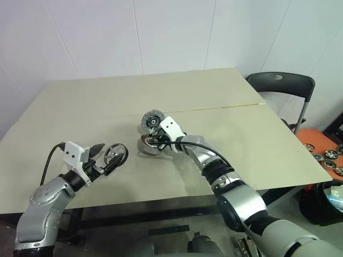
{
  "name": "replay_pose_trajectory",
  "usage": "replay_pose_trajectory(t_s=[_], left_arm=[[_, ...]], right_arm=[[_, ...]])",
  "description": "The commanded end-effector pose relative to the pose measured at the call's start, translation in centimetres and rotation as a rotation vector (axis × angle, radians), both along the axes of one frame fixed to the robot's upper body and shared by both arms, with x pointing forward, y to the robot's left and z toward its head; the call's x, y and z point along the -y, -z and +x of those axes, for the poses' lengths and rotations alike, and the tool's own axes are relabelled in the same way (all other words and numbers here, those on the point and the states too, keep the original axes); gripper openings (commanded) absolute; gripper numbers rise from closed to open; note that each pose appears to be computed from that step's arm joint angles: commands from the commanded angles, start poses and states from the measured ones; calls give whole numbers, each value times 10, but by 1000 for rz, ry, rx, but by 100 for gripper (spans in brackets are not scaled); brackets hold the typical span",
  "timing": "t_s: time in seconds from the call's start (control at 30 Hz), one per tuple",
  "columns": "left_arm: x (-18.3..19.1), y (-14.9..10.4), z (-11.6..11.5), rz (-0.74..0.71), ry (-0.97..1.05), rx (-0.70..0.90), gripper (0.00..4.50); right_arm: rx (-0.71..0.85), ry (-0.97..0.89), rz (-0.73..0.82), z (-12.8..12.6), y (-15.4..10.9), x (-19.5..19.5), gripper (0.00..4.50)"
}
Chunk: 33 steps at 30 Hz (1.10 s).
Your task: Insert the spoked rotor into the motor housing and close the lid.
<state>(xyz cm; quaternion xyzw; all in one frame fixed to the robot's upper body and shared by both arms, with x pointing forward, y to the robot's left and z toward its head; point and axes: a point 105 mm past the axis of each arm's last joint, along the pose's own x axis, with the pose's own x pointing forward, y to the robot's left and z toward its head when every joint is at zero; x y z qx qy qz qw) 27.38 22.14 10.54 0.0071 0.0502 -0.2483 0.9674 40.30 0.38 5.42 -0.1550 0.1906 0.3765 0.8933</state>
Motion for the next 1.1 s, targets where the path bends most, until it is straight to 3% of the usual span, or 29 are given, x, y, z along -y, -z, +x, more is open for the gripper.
replay_pose_trajectory(t_s=[0.03, 0.4, 0.53, 0.73, 0.83, 1.1], left_arm=[[3, -14, 2, 30, 21, 45, 450], [2, -27, -5, -19, 8, 70, 450], [-7, -31, -25, -187, -75, 52, 450], [-43, 9, -52, -392, -364, -122, 450], [-48, 24, -55, -484, -432, -183, 450], [-35, 58, -15, -766, -463, -324, 450]], right_arm=[[15, -26, 52, -3, -6, -9, 5], [107, -124, 262, -10, -46, -36, 5], [138, -197, 302, -15, -60, -37, 5], [158, -351, 324, -25, -76, -30, 5], [151, -444, 305, -34, -78, -24, 5], [177, -612, 206, -51, -86, -15, 5]])
